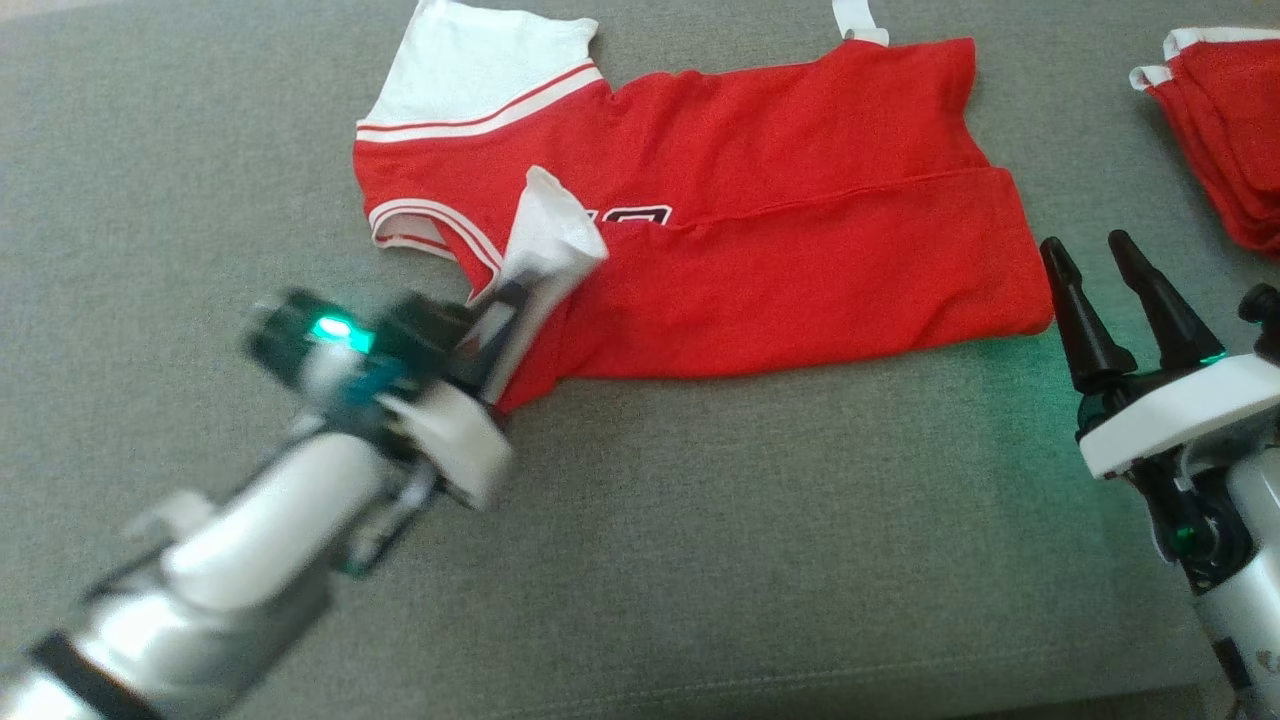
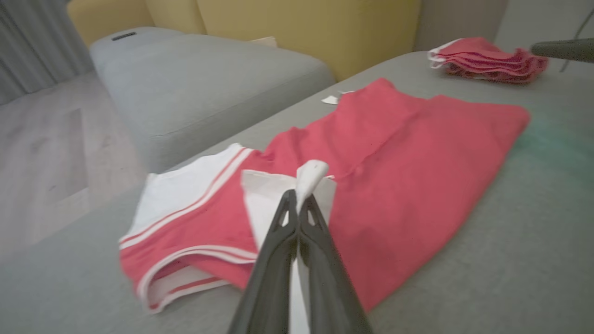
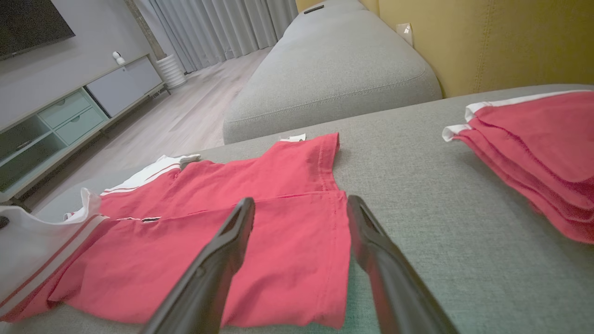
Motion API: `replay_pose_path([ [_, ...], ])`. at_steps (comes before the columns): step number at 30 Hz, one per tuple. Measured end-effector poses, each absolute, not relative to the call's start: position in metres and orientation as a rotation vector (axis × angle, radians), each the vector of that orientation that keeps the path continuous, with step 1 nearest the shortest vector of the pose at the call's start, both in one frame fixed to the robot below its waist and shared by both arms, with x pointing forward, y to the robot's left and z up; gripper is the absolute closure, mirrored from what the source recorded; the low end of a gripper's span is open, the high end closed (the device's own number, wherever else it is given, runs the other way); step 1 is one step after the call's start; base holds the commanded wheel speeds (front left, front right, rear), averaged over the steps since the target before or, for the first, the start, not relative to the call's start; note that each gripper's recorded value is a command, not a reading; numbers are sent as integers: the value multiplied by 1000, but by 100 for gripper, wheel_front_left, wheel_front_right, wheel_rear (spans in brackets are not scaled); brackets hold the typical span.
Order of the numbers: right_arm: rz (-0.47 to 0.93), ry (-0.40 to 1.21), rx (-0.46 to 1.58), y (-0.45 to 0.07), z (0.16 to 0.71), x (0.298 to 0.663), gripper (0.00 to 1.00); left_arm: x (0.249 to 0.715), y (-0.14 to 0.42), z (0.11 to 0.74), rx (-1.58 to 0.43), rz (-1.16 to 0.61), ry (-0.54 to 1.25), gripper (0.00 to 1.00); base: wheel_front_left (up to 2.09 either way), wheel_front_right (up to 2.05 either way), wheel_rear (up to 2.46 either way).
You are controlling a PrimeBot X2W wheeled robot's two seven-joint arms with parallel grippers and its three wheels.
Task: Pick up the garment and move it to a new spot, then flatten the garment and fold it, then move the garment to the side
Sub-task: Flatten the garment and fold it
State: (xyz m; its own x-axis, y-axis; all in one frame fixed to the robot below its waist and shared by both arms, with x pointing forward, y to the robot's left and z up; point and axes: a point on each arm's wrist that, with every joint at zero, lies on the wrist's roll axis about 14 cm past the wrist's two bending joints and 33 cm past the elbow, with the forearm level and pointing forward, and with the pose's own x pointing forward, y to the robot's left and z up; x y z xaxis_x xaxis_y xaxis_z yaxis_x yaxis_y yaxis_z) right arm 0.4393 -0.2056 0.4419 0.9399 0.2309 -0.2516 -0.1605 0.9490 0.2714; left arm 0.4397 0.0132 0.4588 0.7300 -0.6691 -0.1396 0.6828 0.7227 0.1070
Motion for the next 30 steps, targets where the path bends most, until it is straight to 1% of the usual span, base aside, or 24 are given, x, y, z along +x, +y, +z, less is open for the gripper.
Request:
replay_pose_path([
  [4, 202, 287, 262, -203, 440, 439, 0, 465, 56, 464, 235, -638, 87, 100, 0, 0, 0],
  [10, 198, 300, 261, -203, 435, 437, 0, 481, 69, 463, 261, -586, 104, 99, 0, 0, 0],
  [11, 198, 300, 261, -203, 435, 437, 0, 481, 69, 463, 261, -586, 104, 90, 0, 0, 0],
  [12, 192, 302, 260, -205, 435, 435, 0, 487, 76, 459, 276, -546, 117, 56, 0, 0, 0],
  [13, 190, 301, 260, -206, 435, 435, 0, 489, 79, 457, 285, -527, 119, 34, 0, 0, 0],
  [14, 188, 300, 259, -207, 435, 434, 0, 490, 82, 457, 293, -510, 120, 0, 0, 0, 0],
  [19, 183, 287, 258, -209, 439, 431, 0, 491, 106, 465, 294, -361, 83, 0, 0, 0, 0],
  [22, 183, 298, 265, -207, 436, 424, 0, 478, 121, 471, 198, -247, 80, 0, 0, 0, 0],
  [23, 184, 303, 269, -205, 435, 421, 0, 470, 121, 470, 154, -233, 93, 0, 0, 0, 0],
  [27, 194, 307, 292, -197, 432, 419, 0, 419, 98, 450, -27, -268, 193, 0, 0, 0, 0],
  [30, 206, 309, 296, -192, 431, 421, 0, 390, 90, 427, -84, -290, 283, 0, 0, 0, 0],
])
